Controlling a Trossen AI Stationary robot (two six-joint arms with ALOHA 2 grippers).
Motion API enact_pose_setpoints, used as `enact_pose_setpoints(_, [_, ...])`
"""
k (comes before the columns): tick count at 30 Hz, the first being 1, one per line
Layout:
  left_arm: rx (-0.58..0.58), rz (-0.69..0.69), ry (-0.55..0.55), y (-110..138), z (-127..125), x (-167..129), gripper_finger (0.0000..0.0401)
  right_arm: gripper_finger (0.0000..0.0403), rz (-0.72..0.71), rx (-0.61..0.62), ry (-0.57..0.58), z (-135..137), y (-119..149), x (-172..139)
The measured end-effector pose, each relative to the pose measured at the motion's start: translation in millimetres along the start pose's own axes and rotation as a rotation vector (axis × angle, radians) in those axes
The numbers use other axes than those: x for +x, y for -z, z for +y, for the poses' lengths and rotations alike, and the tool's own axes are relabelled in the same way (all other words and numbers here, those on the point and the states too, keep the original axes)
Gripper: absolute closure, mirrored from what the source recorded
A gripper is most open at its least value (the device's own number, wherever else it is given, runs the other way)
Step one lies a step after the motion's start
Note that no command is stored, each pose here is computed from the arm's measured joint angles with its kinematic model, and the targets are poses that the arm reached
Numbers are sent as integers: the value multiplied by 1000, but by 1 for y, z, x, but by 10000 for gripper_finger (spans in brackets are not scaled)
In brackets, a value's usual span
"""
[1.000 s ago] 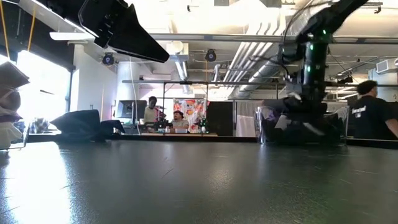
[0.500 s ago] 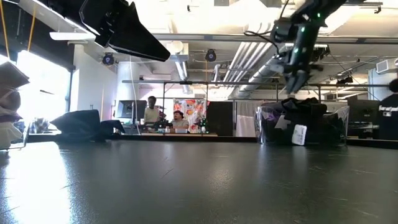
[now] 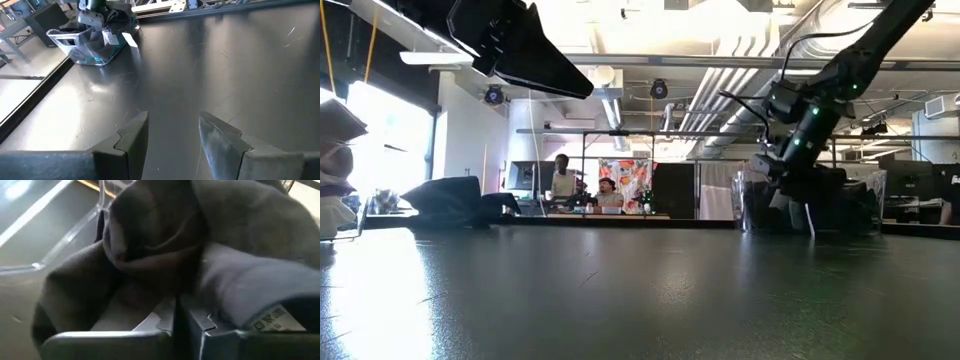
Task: Sort towels by color in basket
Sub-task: Put the black towel into the top transparent bin
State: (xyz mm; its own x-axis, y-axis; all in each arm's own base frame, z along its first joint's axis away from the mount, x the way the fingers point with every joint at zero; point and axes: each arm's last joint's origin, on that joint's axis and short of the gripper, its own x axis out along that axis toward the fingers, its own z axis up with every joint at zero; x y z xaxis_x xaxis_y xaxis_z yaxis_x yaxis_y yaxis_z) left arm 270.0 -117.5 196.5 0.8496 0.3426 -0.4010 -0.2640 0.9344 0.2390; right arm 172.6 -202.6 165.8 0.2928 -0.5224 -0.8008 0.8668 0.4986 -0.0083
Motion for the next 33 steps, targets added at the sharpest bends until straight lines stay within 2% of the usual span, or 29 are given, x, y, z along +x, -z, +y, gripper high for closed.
enact_pose_setpoints(5, [-5,0,0,0,0,0,241,392,-20,-48,21,-1,-2,0])
enact_pose_setpoints(9, [-6,0,0,0,0,0,241,344,-4,-65,15,1,-21,-11])
enact_pose_setpoints(12, [-7,0,0,0,0,0,241,299,66,-100,-2,3,-38,-26])
enact_pose_setpoints(14, [-7,0,0,0,0,0,241,277,140,-166,-43,6,-46,-40])
enact_pose_setpoints(17, [-7,0,0,0,0,0,241,263,282,-312,-63,20,-47,-62])
enact_pose_setpoints(19, [-8,0,0,0,0,0,241,262,357,-391,-30,33,-43,-74])
enact_pose_setpoints(22, [-9,-1,0,0,0,0,241,261,442,-532,-10,56,-27,-88])
enact_pose_setpoints(25, [-10,-2,0,0,0,0,241,261,518,-820,-15,81,2,-95])
enact_pose_setpoints(28, [-12,-4,0,-1,0,0,241,261,519,-1105,148,97,34,-96])
enact_pose_setpoints(30, [-12,-5,0,-1,0,0,241,261,522,-1256,209,100,53,-94])
enact_pose_setpoints(33, [-9,-5,0,-1,0,0,241,261,485,-1383,322,101,70,-88])
